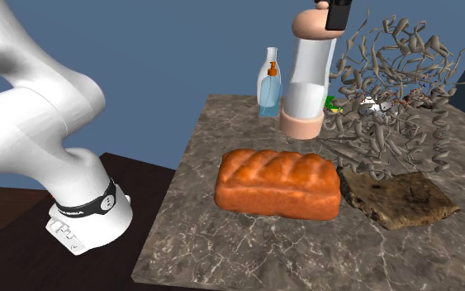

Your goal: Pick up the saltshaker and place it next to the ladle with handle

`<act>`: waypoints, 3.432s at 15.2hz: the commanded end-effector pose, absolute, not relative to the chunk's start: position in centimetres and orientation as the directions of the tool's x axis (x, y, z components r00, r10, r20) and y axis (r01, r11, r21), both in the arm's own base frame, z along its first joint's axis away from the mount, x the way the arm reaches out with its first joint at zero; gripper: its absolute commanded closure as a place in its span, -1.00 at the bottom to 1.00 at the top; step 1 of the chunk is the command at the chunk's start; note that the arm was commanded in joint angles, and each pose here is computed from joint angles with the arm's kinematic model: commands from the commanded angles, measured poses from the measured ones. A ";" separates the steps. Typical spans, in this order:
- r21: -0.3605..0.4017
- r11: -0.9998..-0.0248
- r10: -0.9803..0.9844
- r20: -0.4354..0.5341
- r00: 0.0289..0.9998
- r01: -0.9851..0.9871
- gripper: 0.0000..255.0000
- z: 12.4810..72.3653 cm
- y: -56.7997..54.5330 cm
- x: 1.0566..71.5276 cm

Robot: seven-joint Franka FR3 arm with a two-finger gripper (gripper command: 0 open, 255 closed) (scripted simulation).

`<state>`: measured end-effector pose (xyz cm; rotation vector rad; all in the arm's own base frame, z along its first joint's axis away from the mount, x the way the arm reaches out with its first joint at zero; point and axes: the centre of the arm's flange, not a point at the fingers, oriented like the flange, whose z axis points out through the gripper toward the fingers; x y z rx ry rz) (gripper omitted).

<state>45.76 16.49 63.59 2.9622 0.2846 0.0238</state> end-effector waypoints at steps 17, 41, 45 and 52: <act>0.166 -0.968 0.189 0.000 0.982 0.187 1.00 56.7 38.6 40.4; 0.166 -0.968 0.189 0.000 0.982 0.187 1.00 45.6 53.8 36.7; 0.166 -0.968 0.189 0.000 0.982 0.187 1.00 43.5 53.8 36.7; 0.166 -0.968 0.189 0.000 0.982 0.187 1.00 40.6 53.8 36.7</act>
